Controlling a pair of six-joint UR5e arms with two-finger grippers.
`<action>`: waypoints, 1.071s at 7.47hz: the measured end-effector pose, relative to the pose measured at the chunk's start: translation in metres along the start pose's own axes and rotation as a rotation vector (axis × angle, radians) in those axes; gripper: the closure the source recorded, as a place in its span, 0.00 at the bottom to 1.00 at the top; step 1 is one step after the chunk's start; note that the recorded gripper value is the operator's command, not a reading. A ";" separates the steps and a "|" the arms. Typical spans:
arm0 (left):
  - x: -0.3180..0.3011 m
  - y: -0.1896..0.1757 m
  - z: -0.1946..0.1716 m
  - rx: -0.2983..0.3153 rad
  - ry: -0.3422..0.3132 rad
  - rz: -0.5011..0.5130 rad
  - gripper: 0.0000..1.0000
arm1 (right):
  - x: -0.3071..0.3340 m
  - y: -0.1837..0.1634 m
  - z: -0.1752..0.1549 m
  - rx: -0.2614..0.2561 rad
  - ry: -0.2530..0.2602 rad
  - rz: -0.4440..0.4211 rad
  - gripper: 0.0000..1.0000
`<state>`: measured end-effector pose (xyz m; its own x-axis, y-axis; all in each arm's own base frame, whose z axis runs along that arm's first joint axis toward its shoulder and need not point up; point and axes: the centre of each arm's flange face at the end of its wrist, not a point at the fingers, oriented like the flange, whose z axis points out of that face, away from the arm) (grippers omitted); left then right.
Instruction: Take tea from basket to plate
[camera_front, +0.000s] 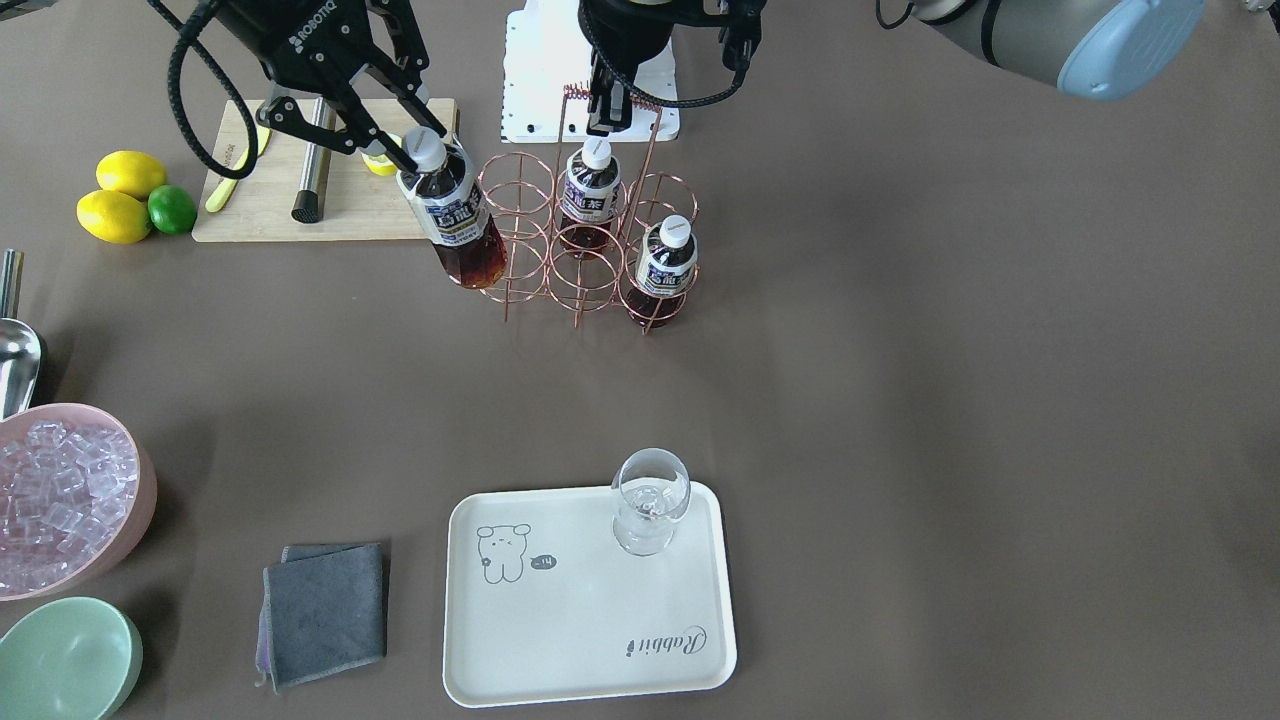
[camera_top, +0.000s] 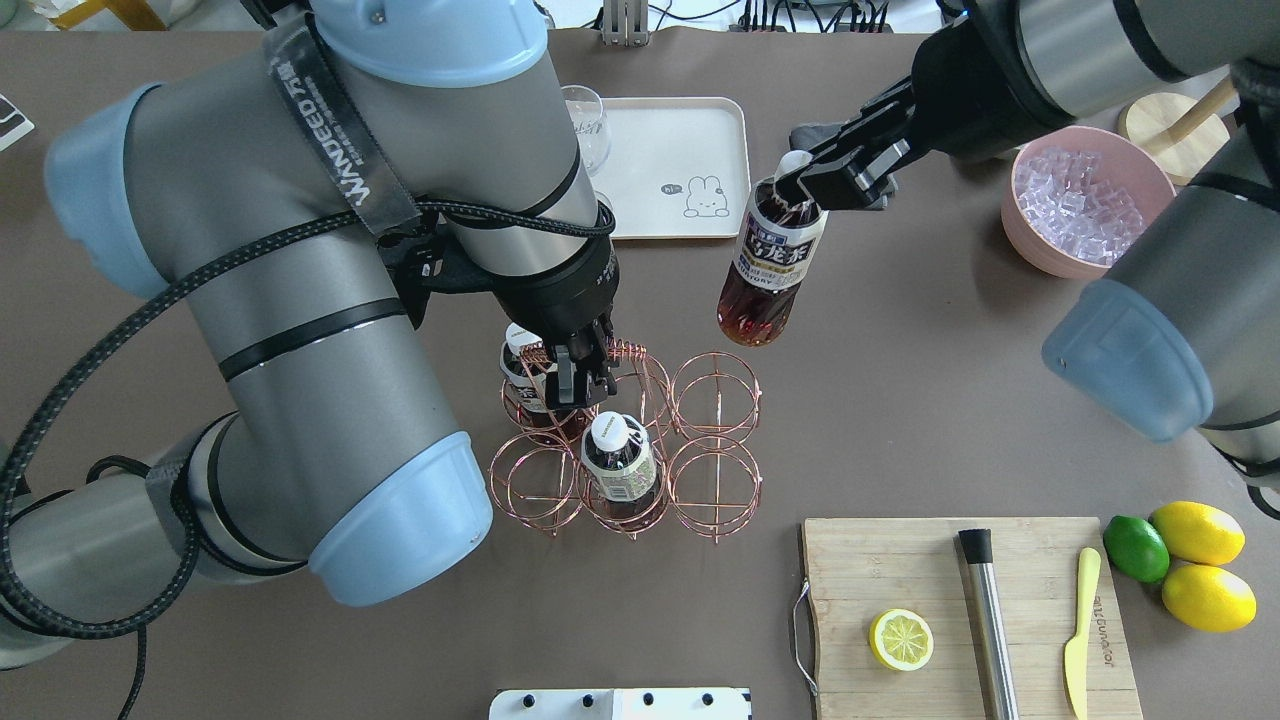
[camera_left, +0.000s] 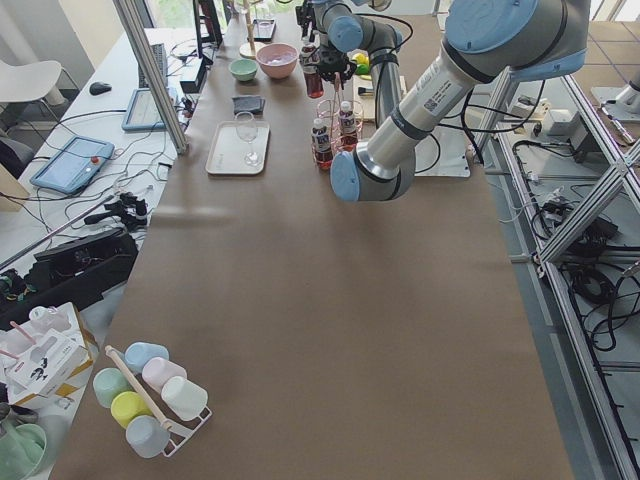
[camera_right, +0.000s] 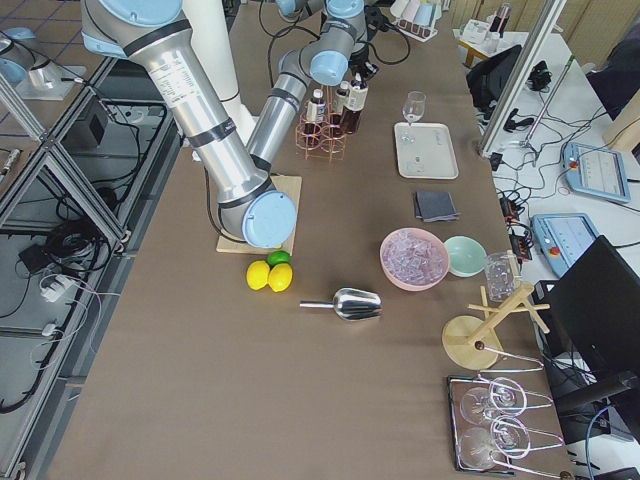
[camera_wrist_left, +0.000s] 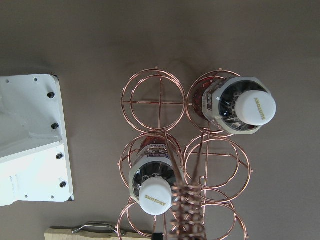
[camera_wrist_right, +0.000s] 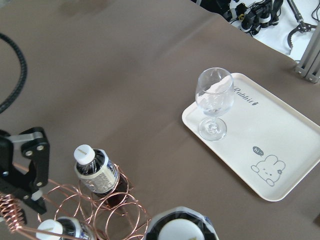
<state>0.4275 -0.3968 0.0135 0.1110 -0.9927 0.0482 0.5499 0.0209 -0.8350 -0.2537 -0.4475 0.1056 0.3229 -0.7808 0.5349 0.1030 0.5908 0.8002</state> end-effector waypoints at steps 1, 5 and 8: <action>0.000 0.000 0.000 0.000 0.000 0.000 1.00 | 0.015 -0.010 -0.002 0.001 0.027 0.020 1.00; 0.023 -0.052 -0.052 0.018 0.082 -0.063 1.00 | 0.072 -0.070 0.002 -0.035 0.128 0.132 1.00; 0.032 -0.156 -0.095 0.082 0.098 -0.047 1.00 | 0.105 -0.123 0.039 -0.091 0.166 0.218 1.00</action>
<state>0.2661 -0.4431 0.0932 0.0039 -0.9996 0.0293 0.6185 -0.0206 -0.7855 -0.2694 -0.6100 0.0734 0.4955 -0.5938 0.6339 0.0962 0.7628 0.6394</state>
